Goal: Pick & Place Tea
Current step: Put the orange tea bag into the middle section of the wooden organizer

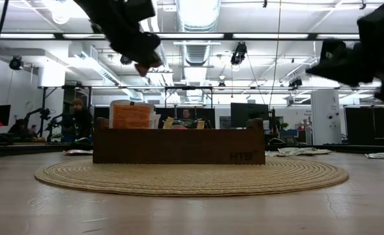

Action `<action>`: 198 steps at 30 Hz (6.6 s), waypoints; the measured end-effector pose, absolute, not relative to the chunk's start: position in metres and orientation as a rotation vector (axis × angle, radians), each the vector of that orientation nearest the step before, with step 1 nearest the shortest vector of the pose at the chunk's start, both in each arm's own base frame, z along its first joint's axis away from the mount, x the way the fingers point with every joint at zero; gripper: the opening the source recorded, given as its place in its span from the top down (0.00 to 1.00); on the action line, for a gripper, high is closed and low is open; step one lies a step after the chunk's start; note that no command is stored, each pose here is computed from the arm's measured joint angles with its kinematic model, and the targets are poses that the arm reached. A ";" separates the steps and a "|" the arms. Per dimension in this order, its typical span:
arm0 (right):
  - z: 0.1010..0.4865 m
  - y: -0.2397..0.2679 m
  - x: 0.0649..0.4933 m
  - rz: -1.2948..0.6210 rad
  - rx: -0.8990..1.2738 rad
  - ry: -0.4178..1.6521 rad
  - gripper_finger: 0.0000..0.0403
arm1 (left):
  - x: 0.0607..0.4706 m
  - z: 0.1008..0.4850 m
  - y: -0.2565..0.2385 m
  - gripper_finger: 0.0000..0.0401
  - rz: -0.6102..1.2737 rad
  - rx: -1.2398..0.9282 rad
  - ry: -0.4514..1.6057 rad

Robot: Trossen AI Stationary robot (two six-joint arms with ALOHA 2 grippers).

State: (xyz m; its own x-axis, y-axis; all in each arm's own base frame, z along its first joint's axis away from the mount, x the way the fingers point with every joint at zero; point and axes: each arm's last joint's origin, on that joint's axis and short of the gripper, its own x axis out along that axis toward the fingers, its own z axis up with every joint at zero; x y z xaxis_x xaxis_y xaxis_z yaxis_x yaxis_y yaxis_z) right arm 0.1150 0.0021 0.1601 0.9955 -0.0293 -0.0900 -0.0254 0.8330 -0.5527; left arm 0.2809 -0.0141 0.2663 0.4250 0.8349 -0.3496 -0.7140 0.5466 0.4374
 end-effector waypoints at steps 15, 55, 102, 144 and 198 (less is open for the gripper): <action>0.196 -0.009 0.110 -0.385 0.199 -0.315 0.98 | 0.351 0.298 -0.026 1.00 0.945 0.444 0.455; 0.255 -0.009 0.215 -0.451 0.085 -0.048 0.21 | 0.429 0.308 -0.036 1.00 0.797 0.619 0.465; 0.243 -0.002 0.254 -0.132 -0.124 0.337 0.98 | 0.367 0.310 -0.036 0.58 1.102 0.538 0.617; 0.192 0.015 0.401 0.440 -0.342 1.052 0.98 | 0.181 0.241 -0.027 0.58 0.288 -0.249 -0.103; 0.222 0.013 0.407 0.386 -0.241 1.067 0.49 | 0.182 0.236 -0.028 0.58 0.282 -0.166 -0.050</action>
